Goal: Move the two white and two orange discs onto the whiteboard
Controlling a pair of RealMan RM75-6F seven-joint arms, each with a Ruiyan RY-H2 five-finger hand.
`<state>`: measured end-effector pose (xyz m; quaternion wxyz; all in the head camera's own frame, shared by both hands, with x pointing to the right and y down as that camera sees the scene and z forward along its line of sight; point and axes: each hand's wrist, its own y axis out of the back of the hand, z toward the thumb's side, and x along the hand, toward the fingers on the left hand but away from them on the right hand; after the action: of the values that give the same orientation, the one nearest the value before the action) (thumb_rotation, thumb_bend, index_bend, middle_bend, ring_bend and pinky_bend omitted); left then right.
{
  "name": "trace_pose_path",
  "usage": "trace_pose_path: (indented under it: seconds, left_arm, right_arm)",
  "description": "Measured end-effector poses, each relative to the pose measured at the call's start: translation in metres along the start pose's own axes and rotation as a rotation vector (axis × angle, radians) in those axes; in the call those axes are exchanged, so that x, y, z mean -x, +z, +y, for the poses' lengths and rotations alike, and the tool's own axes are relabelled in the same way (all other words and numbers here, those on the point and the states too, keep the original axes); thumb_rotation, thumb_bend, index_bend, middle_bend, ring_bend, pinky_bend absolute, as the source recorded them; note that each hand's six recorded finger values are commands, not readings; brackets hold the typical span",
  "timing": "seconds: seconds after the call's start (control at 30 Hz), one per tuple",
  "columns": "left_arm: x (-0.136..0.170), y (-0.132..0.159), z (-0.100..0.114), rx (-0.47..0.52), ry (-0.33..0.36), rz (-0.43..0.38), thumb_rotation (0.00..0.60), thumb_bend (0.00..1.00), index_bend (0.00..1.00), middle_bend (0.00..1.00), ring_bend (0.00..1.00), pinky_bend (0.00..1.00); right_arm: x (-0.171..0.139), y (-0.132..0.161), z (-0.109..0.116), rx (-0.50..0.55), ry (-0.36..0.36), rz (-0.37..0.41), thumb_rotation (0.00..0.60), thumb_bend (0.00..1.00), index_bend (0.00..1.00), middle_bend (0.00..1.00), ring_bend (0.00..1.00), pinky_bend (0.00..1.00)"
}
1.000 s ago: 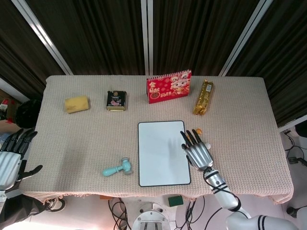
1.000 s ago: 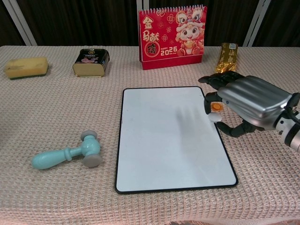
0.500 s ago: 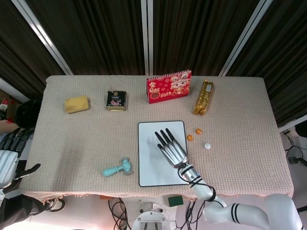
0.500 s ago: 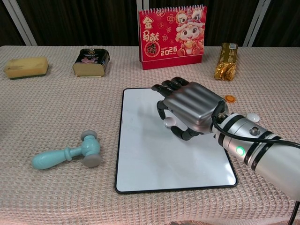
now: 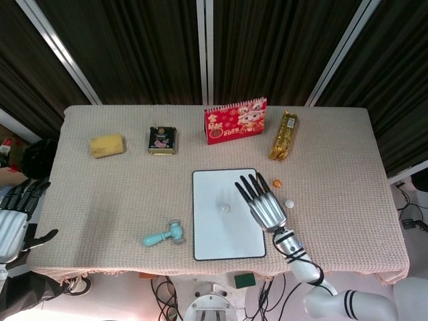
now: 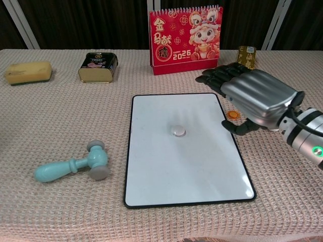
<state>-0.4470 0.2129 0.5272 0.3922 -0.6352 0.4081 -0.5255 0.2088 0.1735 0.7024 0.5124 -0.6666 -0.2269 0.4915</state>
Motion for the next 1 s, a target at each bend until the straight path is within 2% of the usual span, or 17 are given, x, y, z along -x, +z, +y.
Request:
trace_pose_path:
  seconds: [0.13, 0.27, 0.6, 1.0]
  left_arm:
    - [0.000, 0.002, -0.001, -0.003, -0.003, -0.004, 0.600, 0.09, 0.09, 0.07, 0.00, 0.11]
    - [0.000, 0.003, -0.001, -0.006, -0.002, -0.004, 0.600, 0.09, 0.09, 0.07, 0.00, 0.11]
    - [0.000, 0.003, -0.003, -0.008, -0.008, -0.005, 0.600, 0.09, 0.09, 0.07, 0.00, 0.11]
    - [0.001, 0.002, -0.001, -0.003, -0.003, -0.004, 0.600, 0.09, 0.09, 0.07, 0.00, 0.11]
  right_arm:
    - [-0.015, -0.039, -0.009, -0.001, 0.045, -0.100, 0.600, 0.35, 0.31, 0.00, 0.00, 0.00]
    - [-0.028, -0.066, -0.025, -0.006, 0.102, -0.167, 0.600, 0.35, 0.33, 0.00, 0.00, 0.00]
    - [-0.034, -0.073, -0.044, -0.011, 0.147, -0.192, 0.600, 0.35, 0.34, 0.00, 0.00, 0.00]
    - [-0.031, -0.075, -0.050, -0.013, 0.164, -0.216, 0.600, 0.35, 0.38, 0.00, 0.00, 0.00]
